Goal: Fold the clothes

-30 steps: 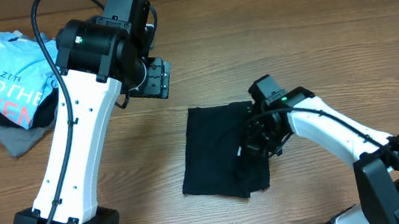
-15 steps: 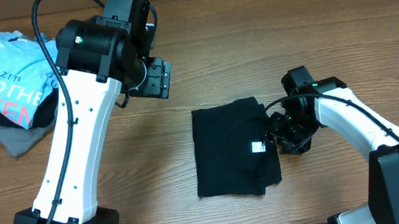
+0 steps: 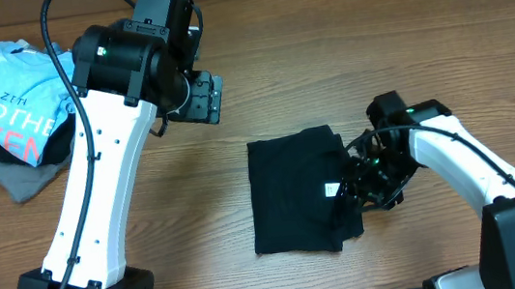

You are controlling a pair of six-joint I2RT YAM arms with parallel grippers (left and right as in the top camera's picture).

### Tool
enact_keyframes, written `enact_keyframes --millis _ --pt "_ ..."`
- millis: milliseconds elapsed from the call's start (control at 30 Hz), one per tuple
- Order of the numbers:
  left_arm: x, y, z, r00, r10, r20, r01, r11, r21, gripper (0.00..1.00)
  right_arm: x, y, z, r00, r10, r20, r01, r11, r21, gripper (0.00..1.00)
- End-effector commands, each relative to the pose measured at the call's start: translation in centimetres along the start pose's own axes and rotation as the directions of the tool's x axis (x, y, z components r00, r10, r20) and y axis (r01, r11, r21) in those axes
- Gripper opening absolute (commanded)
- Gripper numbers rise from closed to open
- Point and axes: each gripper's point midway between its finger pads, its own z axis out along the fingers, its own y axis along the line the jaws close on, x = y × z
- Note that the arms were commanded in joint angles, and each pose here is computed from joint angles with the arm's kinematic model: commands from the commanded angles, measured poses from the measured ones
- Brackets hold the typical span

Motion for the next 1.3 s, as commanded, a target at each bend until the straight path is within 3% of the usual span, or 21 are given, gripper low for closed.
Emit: enact_keyframes --millis 0,200,267,633,800,1133,1267 --pt "-0.4 0.2 -0.9 0.999 0.014 0.038 -0.014 1.000 -0.004 0.82 1.5 0.9 0.6 0.999 -0.043 -0.030 0.042 0.999 -0.007 0.44" --pt "-0.2 0.3 -0.8 0.999 0.015 0.030 -0.014 1.000 -0.005 0.82 3.0 -0.1 3.0 0.998 0.002 -0.060 0.002 0.997 0.074 0.42" --pt "-0.2 0.3 -0.8 0.999 0.015 0.030 -0.014 1.000 -0.005 0.82 3.2 -0.6 3.5 0.998 0.009 -0.063 -0.004 0.996 0.094 0.48" --pt "-0.4 0.2 -0.8 0.999 0.015 0.034 -0.015 1.000 -0.004 0.84 3.5 0.7 4.7 0.996 -0.062 -0.068 0.065 0.997 0.042 0.47" --pt "-0.3 0.3 -0.8 0.999 0.014 0.034 -0.014 1.000 -0.005 0.83 3.8 0.5 5.1 0.995 -0.059 -0.076 0.063 0.997 0.047 0.04" --pt "-0.6 0.3 -0.8 0.999 0.013 0.045 -0.013 1.000 -0.007 0.85 1.4 0.1 -0.7 0.992 -0.093 0.088 0.069 0.968 0.242 0.04" --pt "-0.9 0.3 -0.8 0.998 0.013 0.055 -0.012 1.000 -0.005 0.85 1.2 -0.2 -0.9 0.991 -0.091 0.098 0.063 0.964 0.257 0.04"
